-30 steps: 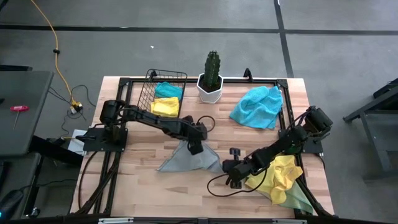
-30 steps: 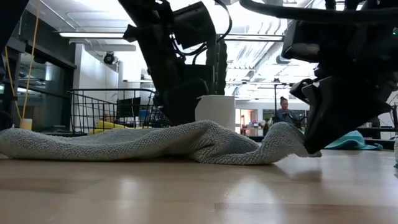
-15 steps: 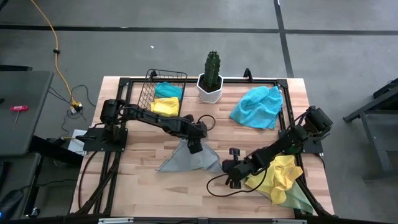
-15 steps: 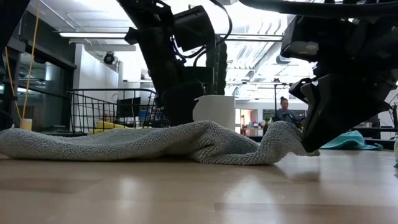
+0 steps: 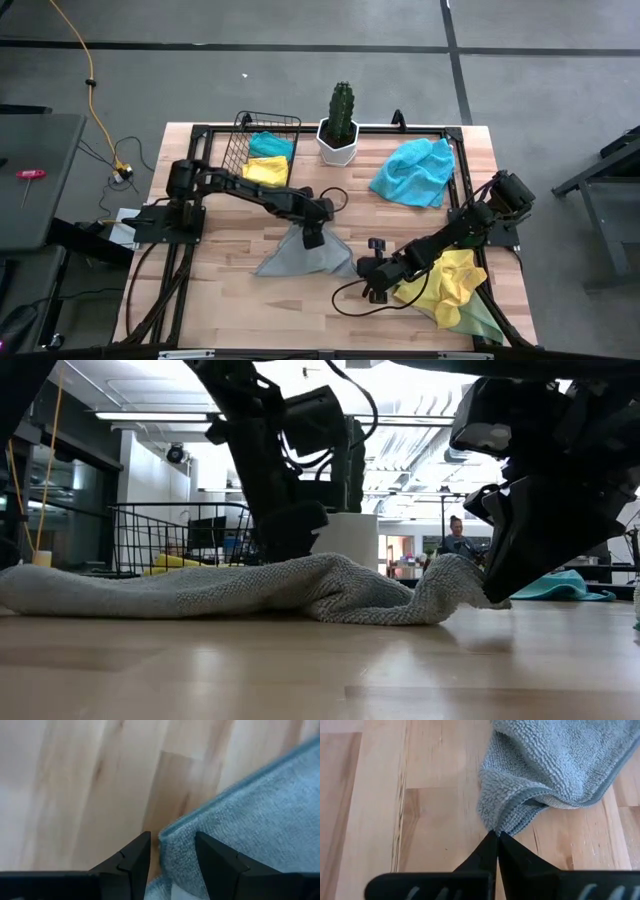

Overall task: Fold microfiber towels
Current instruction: Fold the gray microfiber towel on the table

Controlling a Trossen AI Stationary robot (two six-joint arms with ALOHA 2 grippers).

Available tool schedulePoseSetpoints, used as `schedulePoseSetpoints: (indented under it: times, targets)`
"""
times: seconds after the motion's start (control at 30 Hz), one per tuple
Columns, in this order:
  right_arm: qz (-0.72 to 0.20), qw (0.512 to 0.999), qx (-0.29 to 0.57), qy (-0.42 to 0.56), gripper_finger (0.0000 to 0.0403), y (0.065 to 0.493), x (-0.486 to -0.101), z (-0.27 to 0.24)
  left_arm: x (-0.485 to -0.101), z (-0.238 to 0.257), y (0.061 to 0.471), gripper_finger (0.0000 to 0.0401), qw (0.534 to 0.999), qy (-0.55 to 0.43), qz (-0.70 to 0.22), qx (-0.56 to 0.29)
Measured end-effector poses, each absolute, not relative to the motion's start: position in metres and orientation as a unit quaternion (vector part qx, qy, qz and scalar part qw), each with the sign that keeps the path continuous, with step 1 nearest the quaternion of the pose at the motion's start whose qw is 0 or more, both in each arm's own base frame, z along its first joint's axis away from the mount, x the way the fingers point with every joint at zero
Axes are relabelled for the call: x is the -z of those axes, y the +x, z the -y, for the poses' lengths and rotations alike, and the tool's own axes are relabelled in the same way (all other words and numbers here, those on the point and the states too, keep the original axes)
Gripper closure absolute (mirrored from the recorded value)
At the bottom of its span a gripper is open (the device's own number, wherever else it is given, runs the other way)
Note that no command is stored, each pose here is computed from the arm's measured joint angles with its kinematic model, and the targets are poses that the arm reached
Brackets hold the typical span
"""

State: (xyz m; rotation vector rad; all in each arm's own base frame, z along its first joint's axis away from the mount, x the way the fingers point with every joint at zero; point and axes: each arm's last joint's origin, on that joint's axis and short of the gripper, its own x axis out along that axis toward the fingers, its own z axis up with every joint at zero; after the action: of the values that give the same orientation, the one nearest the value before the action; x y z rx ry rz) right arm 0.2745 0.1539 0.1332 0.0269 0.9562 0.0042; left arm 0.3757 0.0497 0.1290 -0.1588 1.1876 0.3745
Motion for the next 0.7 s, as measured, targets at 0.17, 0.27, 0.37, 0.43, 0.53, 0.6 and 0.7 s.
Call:
schedulePoseSetpoints:
  times: [0.17,0.27,0.37,0.43,0.53,0.6,0.7]
  targets:
    - [-0.457,0.890,-0.003,0.015,0.0403,0.275,-0.134,-0.154,-0.127,-0.057,0.378,0.0257,0.815,-0.077,-0.545,-0.180]
    - [-0.456,0.890,-0.003,0.015,0.0403,0.275,-0.134,-0.154,-0.129,-0.057,0.378,0.0266,0.818,-0.073,-0.542,-0.178]
    - [-0.455,0.890,-0.004,0.016,0.0403,0.275,-0.134,-0.154,-0.133,-0.057,0.377,0.0293,0.818,-0.061,-0.544,-0.175]
    - [-0.455,0.890,-0.004,0.016,0.0403,0.275,-0.134,-0.154,-0.137,-0.057,0.376,0.0323,0.820,-0.059,-0.541,-0.178]
    - [-0.455,0.890,-0.004,0.016,0.0403,0.275,-0.134,-0.155,-0.138,-0.058,0.375,0.0380,0.817,-0.045,-0.546,-0.181]
    - [-0.455,0.890,-0.004,0.016,0.0403,0.275,-0.134,-0.154,-0.137,-0.058,0.374,0.0393,0.812,-0.039,-0.554,-0.182]
    - [-0.455,0.890,-0.004,0.016,0.0403,0.275,-0.134,-0.154,-0.137,-0.058,0.372,0.0394,0.806,-0.033,-0.559,-0.189]
